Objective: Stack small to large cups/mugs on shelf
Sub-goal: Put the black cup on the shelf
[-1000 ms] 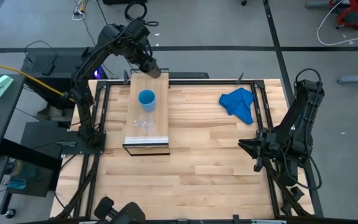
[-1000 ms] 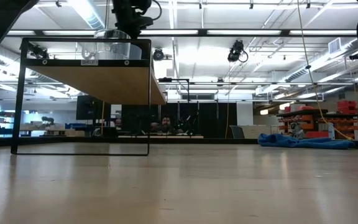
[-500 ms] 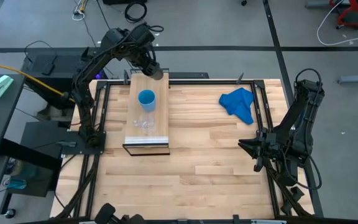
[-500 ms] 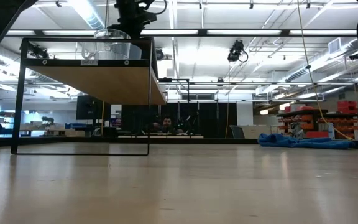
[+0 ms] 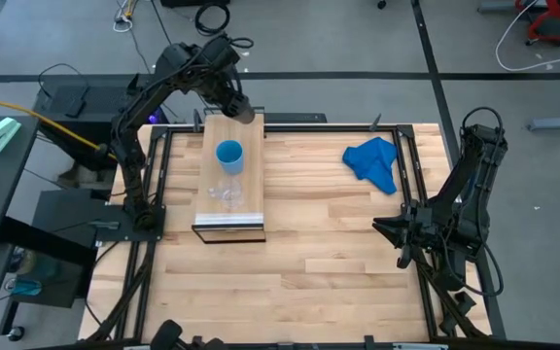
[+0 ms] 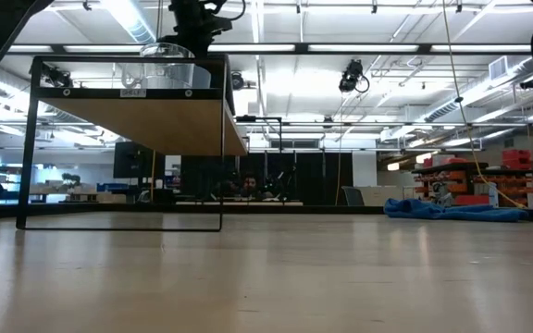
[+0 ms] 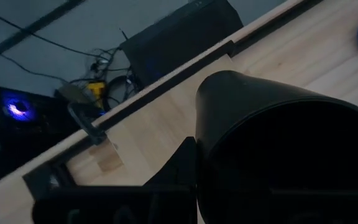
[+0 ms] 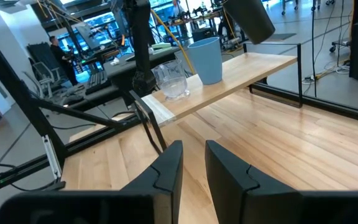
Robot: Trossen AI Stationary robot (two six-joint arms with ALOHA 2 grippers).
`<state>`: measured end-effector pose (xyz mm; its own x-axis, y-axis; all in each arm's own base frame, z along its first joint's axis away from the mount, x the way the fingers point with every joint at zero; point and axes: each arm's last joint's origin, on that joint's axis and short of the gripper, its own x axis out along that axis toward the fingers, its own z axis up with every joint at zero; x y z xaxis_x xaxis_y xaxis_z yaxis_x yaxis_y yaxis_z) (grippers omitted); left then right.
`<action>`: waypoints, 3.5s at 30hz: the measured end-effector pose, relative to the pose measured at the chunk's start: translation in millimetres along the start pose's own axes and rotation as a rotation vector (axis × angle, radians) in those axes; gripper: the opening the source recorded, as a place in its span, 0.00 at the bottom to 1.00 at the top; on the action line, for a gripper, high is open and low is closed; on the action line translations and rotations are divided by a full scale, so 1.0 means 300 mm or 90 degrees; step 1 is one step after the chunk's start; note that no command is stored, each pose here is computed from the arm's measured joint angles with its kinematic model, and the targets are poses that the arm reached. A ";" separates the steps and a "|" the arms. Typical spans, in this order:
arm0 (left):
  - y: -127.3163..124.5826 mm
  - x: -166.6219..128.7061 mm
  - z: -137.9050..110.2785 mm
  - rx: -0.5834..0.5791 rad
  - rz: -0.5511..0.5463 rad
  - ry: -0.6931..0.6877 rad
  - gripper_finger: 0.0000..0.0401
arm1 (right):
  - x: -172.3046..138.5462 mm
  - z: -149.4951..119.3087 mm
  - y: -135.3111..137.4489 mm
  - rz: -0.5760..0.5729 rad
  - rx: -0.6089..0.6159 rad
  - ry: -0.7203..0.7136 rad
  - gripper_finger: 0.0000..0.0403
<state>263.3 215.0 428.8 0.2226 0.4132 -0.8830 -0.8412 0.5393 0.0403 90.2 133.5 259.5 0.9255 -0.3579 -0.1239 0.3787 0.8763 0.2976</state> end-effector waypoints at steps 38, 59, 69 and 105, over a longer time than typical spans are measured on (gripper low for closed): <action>0.069 0.086 -0.103 -0.009 -0.040 0.088 0.02 | 0.000 0.000 0.000 0.000 0.000 0.000 0.19; 0.142 0.133 -0.083 -0.064 -0.043 0.121 0.02 | 0.000 0.000 0.000 0.000 0.000 0.000 0.19; 0.135 0.167 -0.070 -0.057 -0.058 0.130 0.02 | 0.000 0.000 0.000 0.000 0.000 0.000 0.19; 0.144 0.145 -0.072 -0.061 -0.054 0.125 0.10 | 0.000 0.000 0.000 0.000 0.000 0.000 0.19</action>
<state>226.1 240.5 382.2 0.2015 0.2135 -0.9559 -0.8685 0.4902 -0.0736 90.2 133.5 259.5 0.9255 -0.3579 -0.1239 0.3787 0.8762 0.2980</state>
